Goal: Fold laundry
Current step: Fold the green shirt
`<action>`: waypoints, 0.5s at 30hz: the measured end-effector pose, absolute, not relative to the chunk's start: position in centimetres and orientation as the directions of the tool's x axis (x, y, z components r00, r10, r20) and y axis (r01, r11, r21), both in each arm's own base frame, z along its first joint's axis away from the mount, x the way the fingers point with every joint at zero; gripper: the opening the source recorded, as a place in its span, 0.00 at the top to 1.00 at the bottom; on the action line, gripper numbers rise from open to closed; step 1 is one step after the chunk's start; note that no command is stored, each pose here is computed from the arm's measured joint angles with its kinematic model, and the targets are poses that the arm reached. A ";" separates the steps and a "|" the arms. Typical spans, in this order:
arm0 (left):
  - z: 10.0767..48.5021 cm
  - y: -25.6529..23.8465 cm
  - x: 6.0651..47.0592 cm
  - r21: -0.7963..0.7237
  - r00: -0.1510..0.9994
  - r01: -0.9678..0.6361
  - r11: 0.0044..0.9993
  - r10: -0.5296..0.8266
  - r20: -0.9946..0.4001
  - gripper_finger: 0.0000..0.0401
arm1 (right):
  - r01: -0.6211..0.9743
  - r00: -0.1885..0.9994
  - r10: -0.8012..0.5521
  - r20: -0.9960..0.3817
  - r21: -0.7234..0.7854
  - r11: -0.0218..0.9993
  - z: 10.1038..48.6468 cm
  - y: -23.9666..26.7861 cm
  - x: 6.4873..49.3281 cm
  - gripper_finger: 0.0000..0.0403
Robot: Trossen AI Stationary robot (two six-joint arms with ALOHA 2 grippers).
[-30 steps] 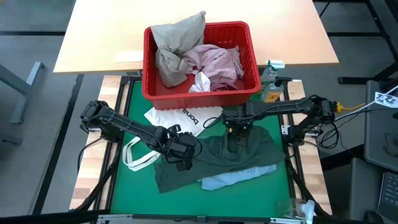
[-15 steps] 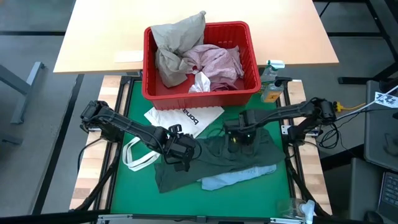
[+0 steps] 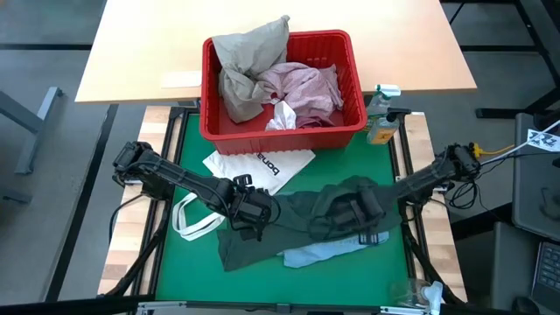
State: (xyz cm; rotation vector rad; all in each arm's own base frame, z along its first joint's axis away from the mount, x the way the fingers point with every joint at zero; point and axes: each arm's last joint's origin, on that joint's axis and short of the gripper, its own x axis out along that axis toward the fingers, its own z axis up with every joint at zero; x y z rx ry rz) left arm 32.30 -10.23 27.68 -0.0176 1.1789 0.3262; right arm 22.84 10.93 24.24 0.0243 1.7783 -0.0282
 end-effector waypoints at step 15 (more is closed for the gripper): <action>27.3 -10.7 32.9 0.131 0.373 -0.281 0.951 0.234 -0.898 0.49 | 0.202 -0.128 -0.119 -0.985 -0.143 0.969 24.2 15.5 20.2 0.99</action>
